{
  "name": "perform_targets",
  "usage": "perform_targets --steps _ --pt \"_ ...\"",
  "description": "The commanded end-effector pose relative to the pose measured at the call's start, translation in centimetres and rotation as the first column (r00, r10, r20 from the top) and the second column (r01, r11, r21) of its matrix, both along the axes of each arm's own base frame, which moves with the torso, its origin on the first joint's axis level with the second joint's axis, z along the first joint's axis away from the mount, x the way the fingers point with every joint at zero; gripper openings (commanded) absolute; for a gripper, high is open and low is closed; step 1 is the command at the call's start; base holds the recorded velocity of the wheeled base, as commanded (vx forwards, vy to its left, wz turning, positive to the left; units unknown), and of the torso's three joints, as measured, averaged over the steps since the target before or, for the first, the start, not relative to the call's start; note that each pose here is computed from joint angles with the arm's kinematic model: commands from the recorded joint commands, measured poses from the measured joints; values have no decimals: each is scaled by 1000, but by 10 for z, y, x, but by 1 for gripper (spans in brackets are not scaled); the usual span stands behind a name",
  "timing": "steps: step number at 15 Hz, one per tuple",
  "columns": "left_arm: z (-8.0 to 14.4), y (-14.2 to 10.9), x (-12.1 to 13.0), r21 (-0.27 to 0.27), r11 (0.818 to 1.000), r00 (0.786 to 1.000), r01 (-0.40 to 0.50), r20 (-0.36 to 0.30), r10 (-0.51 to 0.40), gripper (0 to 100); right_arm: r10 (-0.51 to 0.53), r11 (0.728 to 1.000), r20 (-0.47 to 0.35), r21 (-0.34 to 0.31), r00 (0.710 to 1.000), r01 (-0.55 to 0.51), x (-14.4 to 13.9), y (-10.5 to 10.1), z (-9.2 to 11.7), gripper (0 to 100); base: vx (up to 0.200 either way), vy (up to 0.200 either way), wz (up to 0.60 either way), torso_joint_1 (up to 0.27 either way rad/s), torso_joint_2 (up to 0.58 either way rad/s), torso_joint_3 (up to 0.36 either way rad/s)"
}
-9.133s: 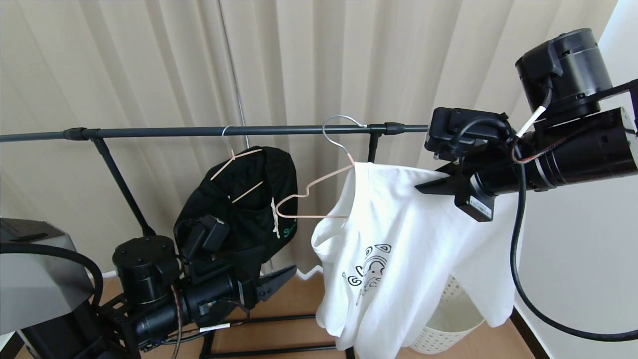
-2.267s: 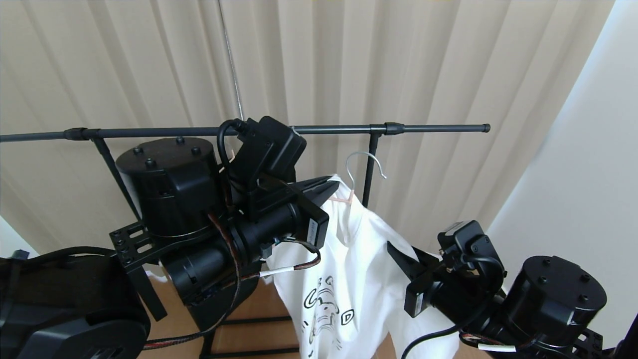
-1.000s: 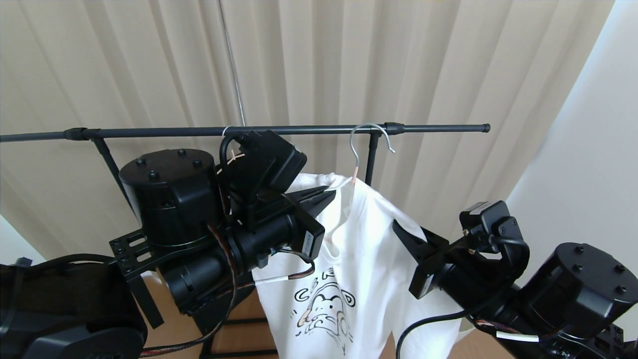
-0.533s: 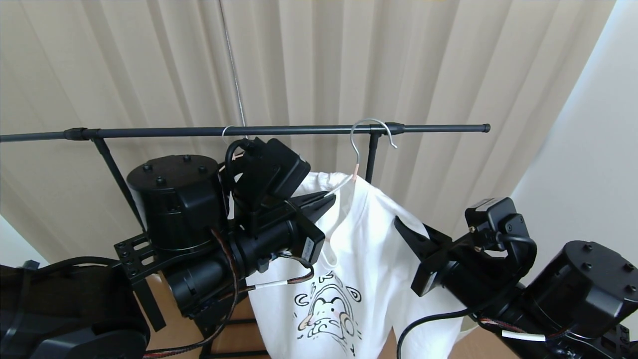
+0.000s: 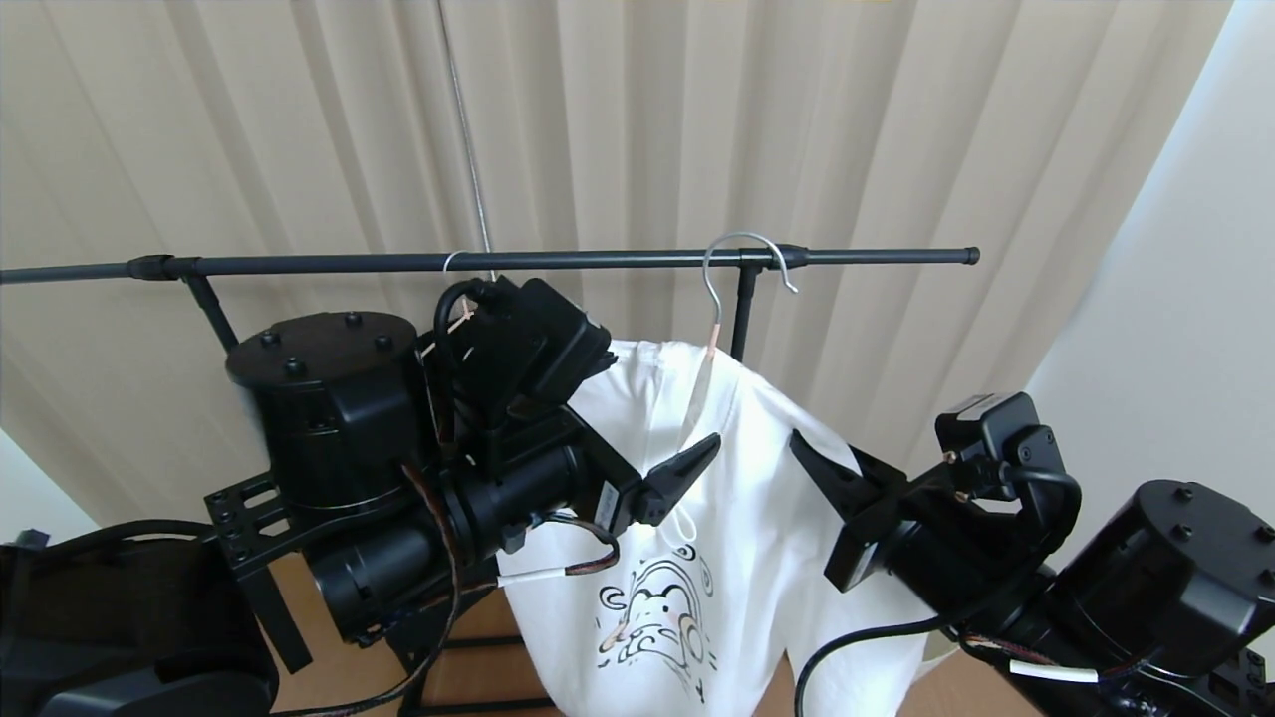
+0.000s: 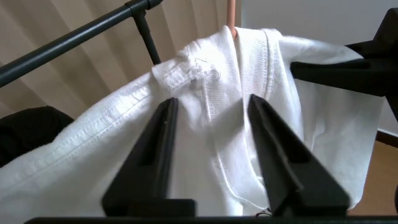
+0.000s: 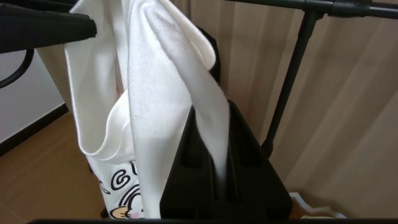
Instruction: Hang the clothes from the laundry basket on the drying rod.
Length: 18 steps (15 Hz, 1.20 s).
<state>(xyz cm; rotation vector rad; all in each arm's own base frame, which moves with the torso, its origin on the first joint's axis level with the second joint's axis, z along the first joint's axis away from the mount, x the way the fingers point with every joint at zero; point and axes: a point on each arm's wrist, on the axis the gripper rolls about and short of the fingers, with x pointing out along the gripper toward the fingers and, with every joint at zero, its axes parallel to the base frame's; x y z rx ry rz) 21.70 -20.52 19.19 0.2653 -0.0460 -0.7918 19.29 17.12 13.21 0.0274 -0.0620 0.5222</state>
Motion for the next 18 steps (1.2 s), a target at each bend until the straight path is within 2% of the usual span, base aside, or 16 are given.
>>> perform_targets --steps 1,3,6,10,13,15,18 --pt "6 8 -3 -26 1000 1000 -13 7 13 100 -1 1000 0 0 1000 1 1 0 0 0 0 0 0 0 0 0" --pt "14 24 -3 -64 997 998 -54 27 56 100 -7 1000 -3 -1 1000 7 2 -2 -1 0 0 0 0 0 0 0" --pt "23 57 5 -124 977 985 -172 11 174 100 -38 999 -3 1 999 38 7 -10 0 0 0 0 0 0 0 0" --pt "10 90 20 -115 949 956 -293 -45 290 100 -18 1000 -4 20 1000 18 9 -20 3 0 0 0 0 0 0 0" --pt "1 111 24 -94 956 959 -278 -78 272 100 -30 999 7 28 1000 30 13 -28 6 0 0 0 0 0 0 0" --pt "-10 122 28 -74 951 950 -301 -114 292 100 -19 999 12 28 1000 19 20 -41 7 0 0 0 0 0 0 0" --pt "-21 126 32 -53 956 948 -290 -154 279 100 0 999 43 45 999 -2 17 -48 17 0 0 0 0 0 0 0"
